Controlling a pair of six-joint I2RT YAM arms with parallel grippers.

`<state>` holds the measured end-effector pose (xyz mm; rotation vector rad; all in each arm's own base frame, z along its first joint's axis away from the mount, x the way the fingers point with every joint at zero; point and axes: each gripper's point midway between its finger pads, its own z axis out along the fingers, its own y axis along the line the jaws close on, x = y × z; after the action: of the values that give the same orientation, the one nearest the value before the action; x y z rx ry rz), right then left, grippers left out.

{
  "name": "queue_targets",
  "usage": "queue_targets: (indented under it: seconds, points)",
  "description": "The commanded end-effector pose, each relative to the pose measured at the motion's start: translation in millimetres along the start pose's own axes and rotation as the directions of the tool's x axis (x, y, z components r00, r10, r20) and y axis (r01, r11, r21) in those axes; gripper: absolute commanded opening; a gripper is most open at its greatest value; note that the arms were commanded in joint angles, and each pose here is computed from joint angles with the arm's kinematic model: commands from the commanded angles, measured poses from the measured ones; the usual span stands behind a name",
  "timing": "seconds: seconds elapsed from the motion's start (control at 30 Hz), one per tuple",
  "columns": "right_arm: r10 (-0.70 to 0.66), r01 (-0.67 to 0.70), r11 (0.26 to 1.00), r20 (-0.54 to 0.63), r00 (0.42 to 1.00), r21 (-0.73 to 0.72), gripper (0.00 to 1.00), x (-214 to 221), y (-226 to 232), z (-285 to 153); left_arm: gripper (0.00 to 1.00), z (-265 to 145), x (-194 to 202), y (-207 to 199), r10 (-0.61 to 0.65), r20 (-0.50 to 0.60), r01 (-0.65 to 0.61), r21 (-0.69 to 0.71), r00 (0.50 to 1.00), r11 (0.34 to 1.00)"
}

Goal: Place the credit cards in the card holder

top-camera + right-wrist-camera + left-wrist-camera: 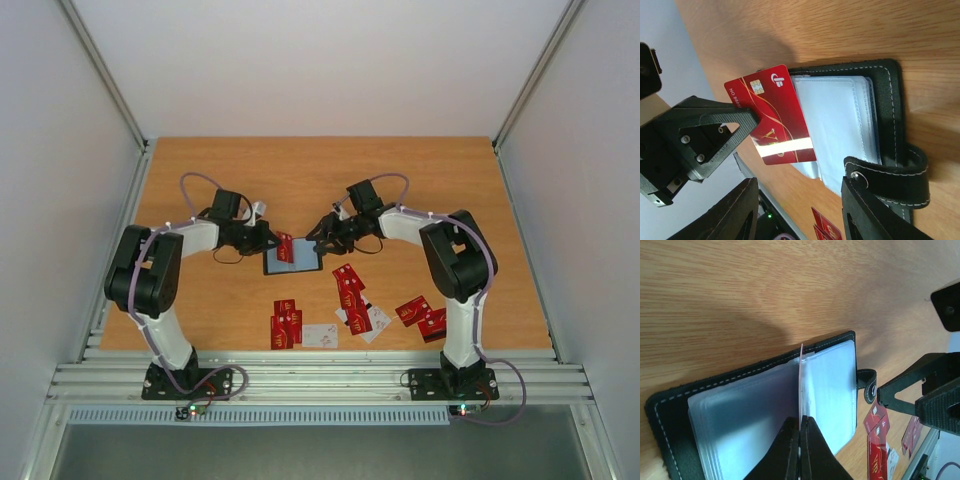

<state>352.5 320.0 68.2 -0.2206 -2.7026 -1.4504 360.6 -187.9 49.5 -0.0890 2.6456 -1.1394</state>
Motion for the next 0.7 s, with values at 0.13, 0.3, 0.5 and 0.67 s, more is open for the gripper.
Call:
queue_targets:
  seconds: [0.13, 0.3, 0.5, 0.67]
  points:
    - [0.012, -0.012, 1.000, -0.011, 1.000, -0.002, 0.46, -2, -9, 10, 0.00, 6, -12, -2, -0.034, 0.045, 0.032, 0.047, 0.998, 0.998]
    - [0.028, -0.027, 0.999, -0.020, 0.999, 0.020, 0.46, 1, -21, 14, 0.00, 1, -10, -8, -0.025, 0.051, 0.022, 0.066, 0.998, 0.998]
    - [0.036, -0.035, 0.998, -0.023, 0.999, 0.043, 0.46, 3, -32, 16, 0.00, 1, -6, -7, -0.035, 0.041, 0.032, 0.067, 0.999, 0.997]
    - [0.039, -0.038, 0.998, -0.026, 0.999, 0.046, 0.46, 4, -34, 17, 0.00, 4, -6, -6, -0.047, 0.039, 0.044, 0.083, 0.998, 0.996]
